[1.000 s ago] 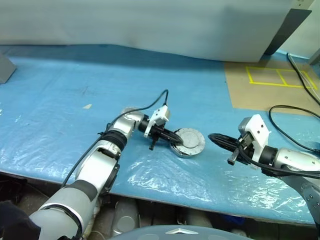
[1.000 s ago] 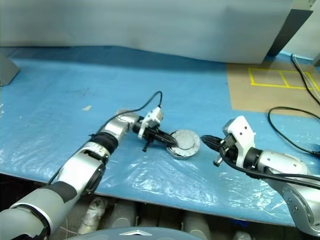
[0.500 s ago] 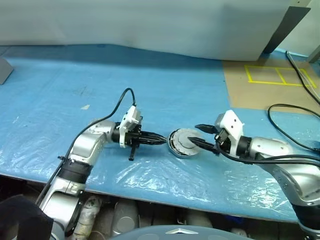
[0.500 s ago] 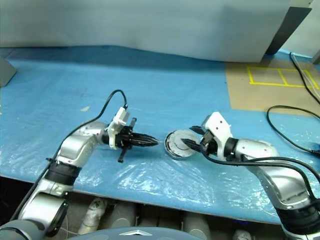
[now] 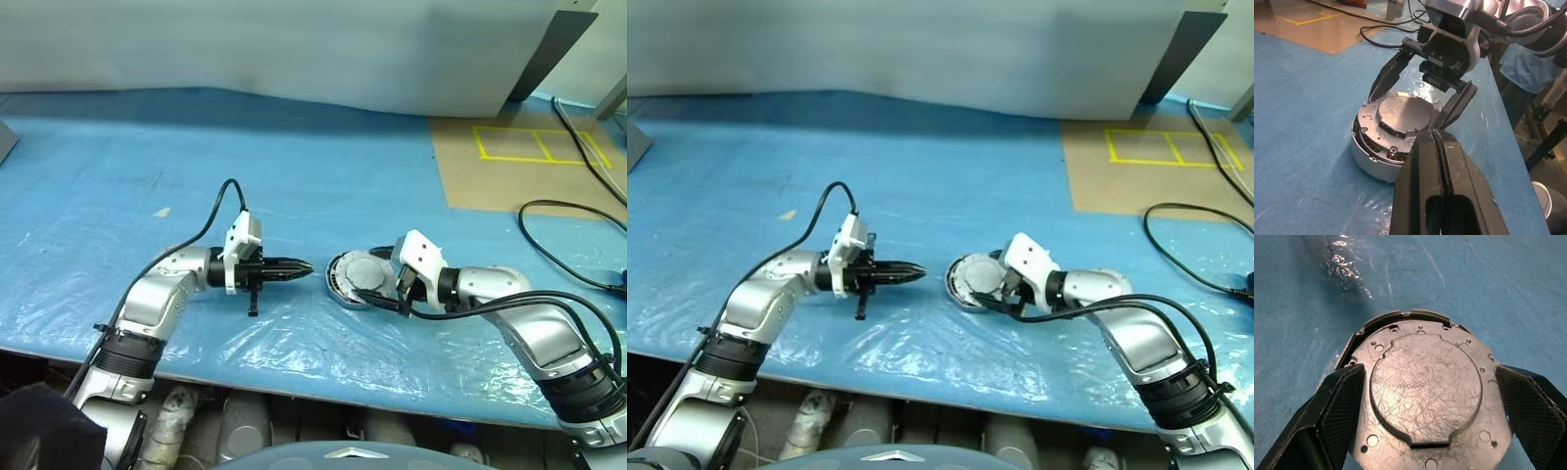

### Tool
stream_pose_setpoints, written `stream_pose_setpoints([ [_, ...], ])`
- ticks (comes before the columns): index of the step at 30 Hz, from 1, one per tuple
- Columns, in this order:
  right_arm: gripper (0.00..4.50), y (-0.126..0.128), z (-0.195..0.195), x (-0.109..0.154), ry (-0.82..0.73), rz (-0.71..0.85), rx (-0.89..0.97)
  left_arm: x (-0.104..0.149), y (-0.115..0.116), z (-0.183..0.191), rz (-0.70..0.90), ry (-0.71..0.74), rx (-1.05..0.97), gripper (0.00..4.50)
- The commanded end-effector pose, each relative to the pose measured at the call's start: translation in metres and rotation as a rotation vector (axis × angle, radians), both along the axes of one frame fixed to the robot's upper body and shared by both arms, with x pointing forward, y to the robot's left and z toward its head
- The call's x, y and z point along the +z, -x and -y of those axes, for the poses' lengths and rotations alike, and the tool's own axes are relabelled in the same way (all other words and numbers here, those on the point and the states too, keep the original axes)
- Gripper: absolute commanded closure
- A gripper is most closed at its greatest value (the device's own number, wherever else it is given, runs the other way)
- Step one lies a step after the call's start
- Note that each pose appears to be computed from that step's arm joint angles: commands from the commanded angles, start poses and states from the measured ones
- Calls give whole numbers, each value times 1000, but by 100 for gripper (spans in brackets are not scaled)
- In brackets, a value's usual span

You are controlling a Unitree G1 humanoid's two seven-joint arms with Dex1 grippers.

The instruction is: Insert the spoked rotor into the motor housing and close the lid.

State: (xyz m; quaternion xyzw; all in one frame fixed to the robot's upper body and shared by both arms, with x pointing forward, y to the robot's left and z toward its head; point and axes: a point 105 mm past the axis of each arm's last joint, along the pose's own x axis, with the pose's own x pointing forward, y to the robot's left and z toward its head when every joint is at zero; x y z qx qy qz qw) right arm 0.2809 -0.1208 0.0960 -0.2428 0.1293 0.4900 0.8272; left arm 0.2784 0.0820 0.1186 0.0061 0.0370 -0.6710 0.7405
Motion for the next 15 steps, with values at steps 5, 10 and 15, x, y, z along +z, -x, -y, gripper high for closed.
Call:
stream_pose_setpoints([
  [5,122,0,-4,-5,46,48,54,-1,-4,-7,26,-4,33,450],
  [10,152,-3,-8,2,-13,38,32,3,-1,-5,26,2,38,450],
  [15,152,-13,-23,30,-207,-2,-14,10,0,1,29,11,47,450],
])
